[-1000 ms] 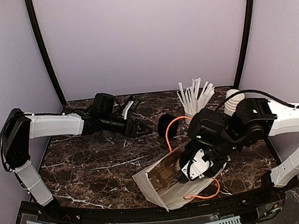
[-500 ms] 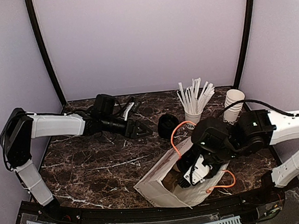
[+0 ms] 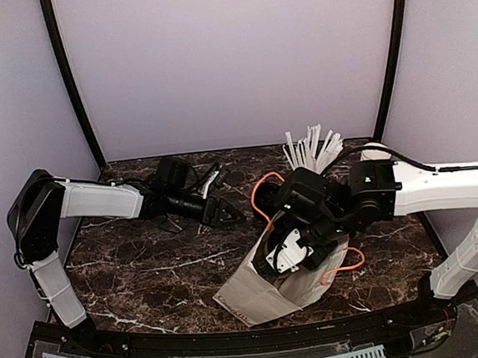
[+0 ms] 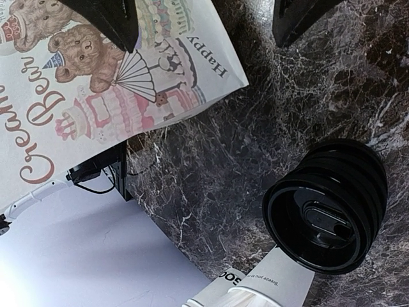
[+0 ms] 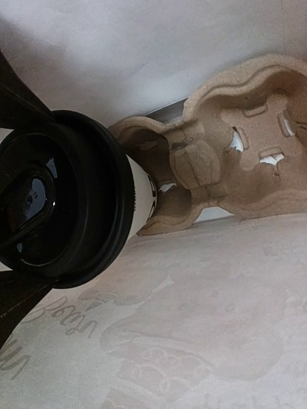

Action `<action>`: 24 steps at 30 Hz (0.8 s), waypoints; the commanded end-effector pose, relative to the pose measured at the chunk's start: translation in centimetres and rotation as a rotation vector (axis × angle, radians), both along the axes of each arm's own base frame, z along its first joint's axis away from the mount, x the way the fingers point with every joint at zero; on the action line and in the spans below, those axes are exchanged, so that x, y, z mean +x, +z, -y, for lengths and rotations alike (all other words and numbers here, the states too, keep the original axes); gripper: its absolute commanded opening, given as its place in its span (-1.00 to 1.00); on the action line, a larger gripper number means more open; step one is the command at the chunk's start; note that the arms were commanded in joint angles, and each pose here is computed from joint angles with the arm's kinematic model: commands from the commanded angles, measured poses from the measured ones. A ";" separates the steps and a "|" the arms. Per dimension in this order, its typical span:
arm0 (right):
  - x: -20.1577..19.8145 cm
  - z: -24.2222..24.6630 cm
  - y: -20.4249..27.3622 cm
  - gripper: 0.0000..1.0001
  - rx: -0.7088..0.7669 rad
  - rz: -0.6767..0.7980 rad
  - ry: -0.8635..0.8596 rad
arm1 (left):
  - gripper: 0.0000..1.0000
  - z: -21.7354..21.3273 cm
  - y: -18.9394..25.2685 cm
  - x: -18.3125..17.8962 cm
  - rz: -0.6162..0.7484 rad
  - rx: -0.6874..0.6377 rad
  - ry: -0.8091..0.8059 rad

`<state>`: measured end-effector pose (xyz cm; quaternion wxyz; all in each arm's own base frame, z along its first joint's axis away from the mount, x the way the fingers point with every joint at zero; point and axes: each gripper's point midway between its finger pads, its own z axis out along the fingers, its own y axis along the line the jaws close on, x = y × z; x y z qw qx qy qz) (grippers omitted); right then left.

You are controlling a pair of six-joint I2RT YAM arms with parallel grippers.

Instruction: Pack the takeout coffee

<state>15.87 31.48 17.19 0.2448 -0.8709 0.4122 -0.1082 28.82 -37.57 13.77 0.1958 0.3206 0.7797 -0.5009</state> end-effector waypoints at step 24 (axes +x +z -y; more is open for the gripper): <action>0.5 -0.6 2.9 0.41 0.056 -0.058 -0.101 | 0.41 -5.2 15.3 -4.3 0.427 0.015 0.102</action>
